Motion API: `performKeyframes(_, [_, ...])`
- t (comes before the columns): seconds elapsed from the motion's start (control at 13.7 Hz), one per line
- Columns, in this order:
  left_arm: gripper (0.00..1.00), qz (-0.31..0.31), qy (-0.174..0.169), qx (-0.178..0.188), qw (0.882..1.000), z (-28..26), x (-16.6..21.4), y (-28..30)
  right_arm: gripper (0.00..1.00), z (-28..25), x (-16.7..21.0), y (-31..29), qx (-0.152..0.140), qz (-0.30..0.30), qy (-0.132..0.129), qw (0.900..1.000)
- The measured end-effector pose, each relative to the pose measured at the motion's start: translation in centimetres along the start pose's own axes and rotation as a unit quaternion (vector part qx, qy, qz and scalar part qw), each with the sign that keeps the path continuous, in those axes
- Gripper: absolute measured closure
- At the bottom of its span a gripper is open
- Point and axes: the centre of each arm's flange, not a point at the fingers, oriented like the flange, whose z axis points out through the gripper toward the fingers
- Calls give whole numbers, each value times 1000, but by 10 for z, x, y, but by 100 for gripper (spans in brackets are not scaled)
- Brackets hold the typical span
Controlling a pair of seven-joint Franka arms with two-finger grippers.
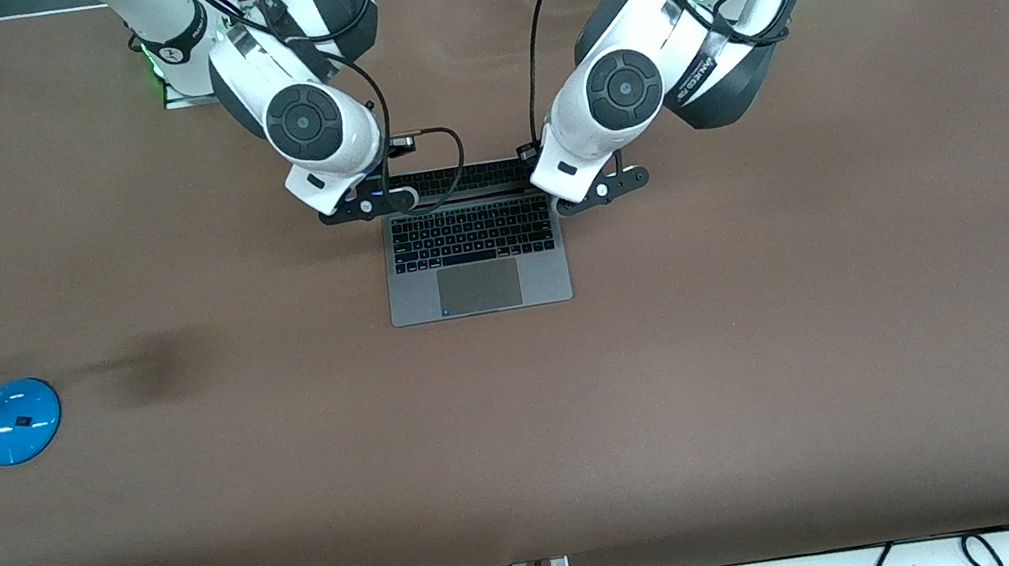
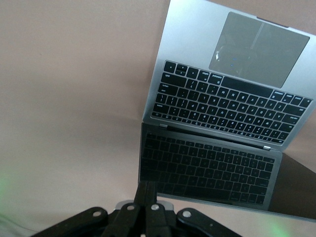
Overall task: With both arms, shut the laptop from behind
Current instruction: 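Lower both grippers behind the silver laptop screen's back edge, then push the screen forward with both grippers, folding it toward the keyboard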
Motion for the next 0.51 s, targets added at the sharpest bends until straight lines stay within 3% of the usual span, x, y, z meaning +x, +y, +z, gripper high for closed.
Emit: performKeyframes(0.51, [99, -2, 9, -8, 1000, -1, 9, 1, 99, 1, 17, 4, 5, -13, -1, 1000])
